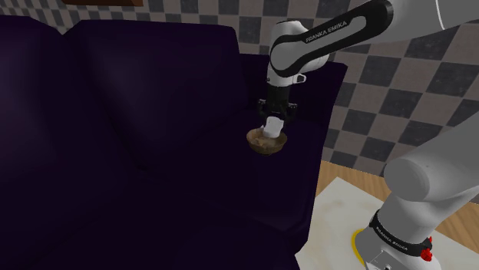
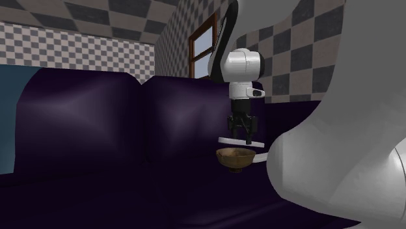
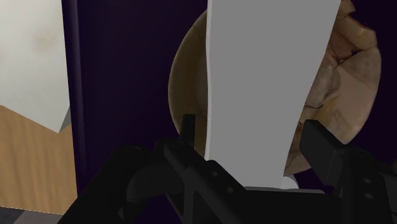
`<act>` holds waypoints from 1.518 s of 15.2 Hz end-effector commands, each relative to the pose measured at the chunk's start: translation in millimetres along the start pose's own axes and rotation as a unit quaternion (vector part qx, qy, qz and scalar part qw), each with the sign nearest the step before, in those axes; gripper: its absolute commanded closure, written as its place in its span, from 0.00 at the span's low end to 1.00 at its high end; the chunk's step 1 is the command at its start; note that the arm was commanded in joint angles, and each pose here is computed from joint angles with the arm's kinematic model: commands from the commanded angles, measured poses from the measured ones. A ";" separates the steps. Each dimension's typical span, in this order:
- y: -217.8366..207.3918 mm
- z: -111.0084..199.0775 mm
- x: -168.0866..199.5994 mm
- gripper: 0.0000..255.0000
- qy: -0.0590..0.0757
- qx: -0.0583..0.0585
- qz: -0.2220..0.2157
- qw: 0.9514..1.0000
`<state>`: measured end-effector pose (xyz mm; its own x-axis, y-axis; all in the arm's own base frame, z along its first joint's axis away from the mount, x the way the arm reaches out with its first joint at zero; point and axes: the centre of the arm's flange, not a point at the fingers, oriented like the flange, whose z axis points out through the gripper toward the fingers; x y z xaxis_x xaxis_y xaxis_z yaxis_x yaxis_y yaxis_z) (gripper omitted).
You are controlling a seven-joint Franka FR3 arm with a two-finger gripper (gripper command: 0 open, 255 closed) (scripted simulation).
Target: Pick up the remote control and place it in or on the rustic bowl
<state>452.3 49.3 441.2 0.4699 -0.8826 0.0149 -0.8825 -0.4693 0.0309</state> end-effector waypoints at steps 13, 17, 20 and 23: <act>-0.2 4.3 0.4 0.00 0.000 0.000 0.000 1.000; -0.2 -35.3 0.3 0.00 0.000 0.000 0.000 1.000; -0.2 -45.7 0.3 0.00 0.000 0.000 0.000 1.000; -0.2 -45.7 0.3 0.00 0.000 0.000 0.000 1.000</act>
<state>453.7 50.4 486.6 0.4699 -0.8826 0.0157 -0.8825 -0.4693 0.0300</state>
